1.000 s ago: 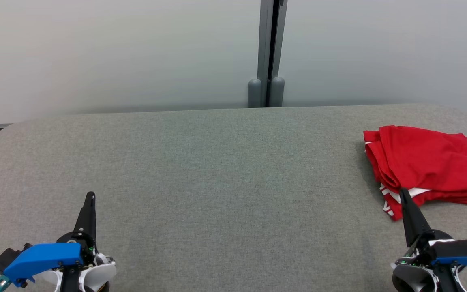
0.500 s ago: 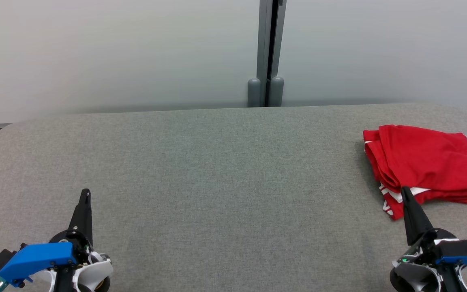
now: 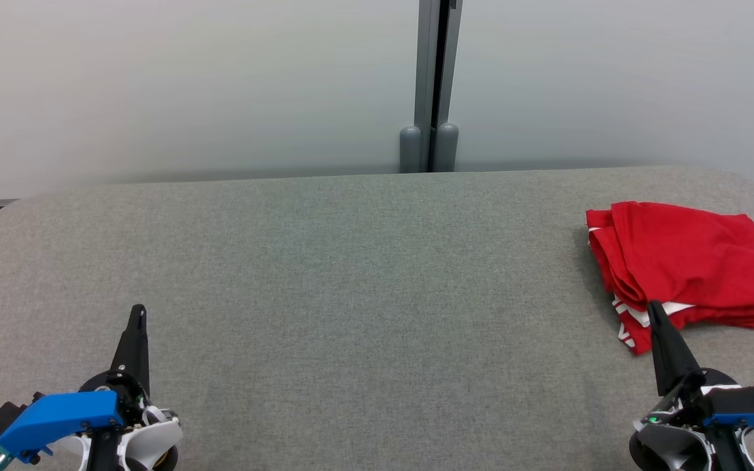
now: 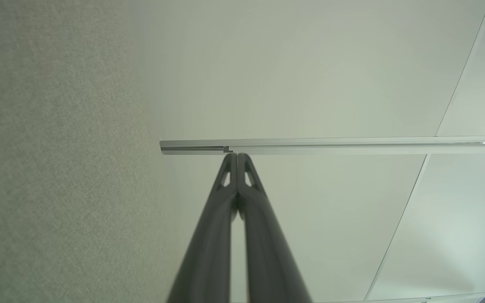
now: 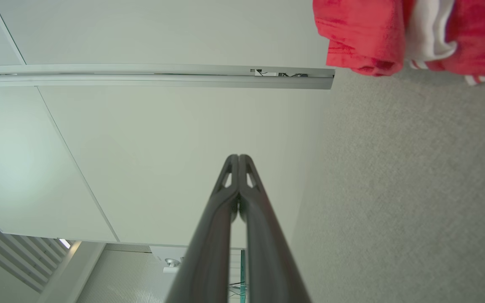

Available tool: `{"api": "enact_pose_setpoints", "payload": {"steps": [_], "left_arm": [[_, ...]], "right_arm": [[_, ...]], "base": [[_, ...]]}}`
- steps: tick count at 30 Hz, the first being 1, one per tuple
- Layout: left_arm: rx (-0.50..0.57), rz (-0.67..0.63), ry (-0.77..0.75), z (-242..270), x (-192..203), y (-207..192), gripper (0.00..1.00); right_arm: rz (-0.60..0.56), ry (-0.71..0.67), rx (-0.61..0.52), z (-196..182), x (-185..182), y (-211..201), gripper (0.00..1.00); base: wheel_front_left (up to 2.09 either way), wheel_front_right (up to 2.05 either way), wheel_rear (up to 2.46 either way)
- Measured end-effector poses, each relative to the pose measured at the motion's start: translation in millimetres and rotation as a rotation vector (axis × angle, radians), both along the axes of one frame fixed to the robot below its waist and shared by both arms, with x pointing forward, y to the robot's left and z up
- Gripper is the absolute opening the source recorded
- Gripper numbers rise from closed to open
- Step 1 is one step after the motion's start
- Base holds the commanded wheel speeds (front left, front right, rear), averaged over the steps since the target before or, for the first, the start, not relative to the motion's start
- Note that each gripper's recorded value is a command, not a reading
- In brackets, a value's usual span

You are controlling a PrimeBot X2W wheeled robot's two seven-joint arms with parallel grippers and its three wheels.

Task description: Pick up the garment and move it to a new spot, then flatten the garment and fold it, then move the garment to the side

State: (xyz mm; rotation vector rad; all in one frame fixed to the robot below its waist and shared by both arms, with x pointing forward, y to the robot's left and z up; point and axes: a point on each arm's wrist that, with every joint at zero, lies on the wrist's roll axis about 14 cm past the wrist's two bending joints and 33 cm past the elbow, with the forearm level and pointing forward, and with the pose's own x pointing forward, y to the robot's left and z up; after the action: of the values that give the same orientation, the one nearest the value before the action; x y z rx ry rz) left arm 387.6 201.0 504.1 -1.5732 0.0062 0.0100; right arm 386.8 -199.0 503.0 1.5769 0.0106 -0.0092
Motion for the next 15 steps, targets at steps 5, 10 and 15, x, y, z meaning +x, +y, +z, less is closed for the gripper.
{"api": "enact_pose_setpoints", "payload": {"steps": [5,10,15], "left_arm": [[0.000,0.000,0.000,0.0,0.0,0.0,0.00],[0.000,0.000,0.000,0.0,0.0,0.0,0.00],[0.000,0.000,0.000,0.0,0.0,0.0,0.00]], "right_arm": [[0.000,0.000,0.000,0.0,0.0,0.0,0.00],[0.000,0.000,0.000,0.0,0.0,-0.1,0.00],[0.000,0.000,0.000,0.1,0.0,-0.1,0.00]], "base": [[0.00,0.00,0.00],[0.00,0.00,0.00],[0.00,0.00,0.00]]}}
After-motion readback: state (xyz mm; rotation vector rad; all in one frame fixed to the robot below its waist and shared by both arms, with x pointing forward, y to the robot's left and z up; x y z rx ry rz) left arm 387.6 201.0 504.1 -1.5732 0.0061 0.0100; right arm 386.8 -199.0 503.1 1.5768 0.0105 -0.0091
